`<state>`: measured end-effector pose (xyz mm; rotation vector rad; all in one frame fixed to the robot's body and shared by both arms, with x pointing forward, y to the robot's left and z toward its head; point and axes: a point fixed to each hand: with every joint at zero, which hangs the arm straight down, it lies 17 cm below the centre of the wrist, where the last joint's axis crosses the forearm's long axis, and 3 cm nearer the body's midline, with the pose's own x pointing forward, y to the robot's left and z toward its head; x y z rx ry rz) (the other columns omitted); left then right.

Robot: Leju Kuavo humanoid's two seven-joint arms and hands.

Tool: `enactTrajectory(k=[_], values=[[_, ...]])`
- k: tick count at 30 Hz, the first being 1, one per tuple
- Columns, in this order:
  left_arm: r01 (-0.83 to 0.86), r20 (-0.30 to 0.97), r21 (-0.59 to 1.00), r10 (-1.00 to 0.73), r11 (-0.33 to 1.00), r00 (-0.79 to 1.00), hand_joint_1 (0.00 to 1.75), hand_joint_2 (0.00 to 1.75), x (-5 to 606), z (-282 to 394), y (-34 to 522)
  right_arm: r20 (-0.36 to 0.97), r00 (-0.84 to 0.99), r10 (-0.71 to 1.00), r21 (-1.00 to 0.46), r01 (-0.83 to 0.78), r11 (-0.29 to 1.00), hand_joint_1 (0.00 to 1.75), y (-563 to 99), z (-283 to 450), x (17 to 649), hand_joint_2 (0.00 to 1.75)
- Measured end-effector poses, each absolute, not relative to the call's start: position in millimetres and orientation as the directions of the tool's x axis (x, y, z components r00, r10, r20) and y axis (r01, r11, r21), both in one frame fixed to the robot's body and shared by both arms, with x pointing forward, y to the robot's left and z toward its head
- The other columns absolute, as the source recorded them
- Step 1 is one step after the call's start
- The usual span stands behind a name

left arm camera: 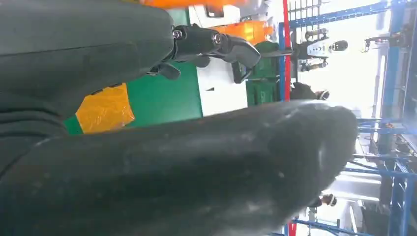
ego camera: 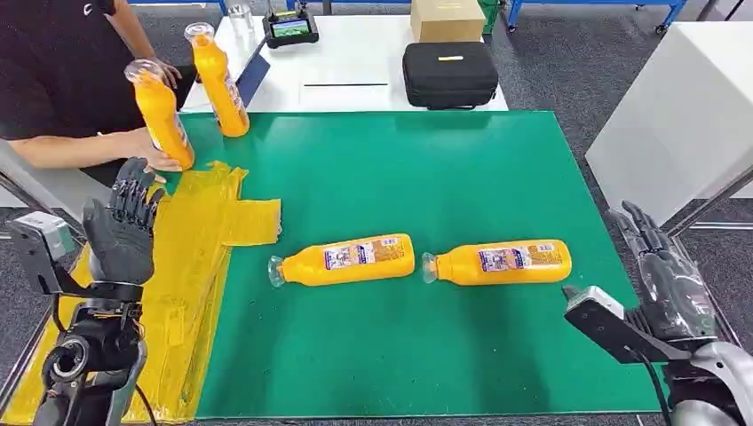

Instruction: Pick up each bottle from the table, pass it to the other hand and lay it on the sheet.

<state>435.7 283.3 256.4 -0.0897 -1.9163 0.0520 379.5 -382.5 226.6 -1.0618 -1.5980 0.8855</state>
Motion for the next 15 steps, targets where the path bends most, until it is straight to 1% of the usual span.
enactTrajectory(k=[2, 4, 10, 15], values=[[0.041, 0.937, -0.076, 0.086, 0.996, -0.339, 0.0, 0.0, 435.6, 256.7, 283.0, 0.275, -0.102, 0.956, -0.94, 0.182, 0.29, 0.0, -394.3, 216.0, 381.6, 1.75], [0.047, 0.936, -0.075, 0.086, 0.996, -0.341, 0.0, 0.0, 434.9, 257.1, 280.9, 0.246, -0.082, 0.966, -0.956, 0.142, 0.255, 0.0, -404.9, 204.8, 383.7, 1.75], [0.054, 0.933, -0.052, 0.068, 0.997, -0.353, 0.0, 0.0, 429.7, 262.1, 276.6, 0.187, -0.037, 0.982, -0.982, 0.019, 0.188, 0.0, -436.7, 181.0, 389.5, 1.75], [0.063, 0.931, -0.021, 0.042, 0.998, -0.363, 0.0, 0.0, 433.7, 269.0, 274.4, 0.174, -0.028, 0.984, -0.984, -0.038, 0.173, 0.0, -454.5, 177.6, 409.5, 1.75]])
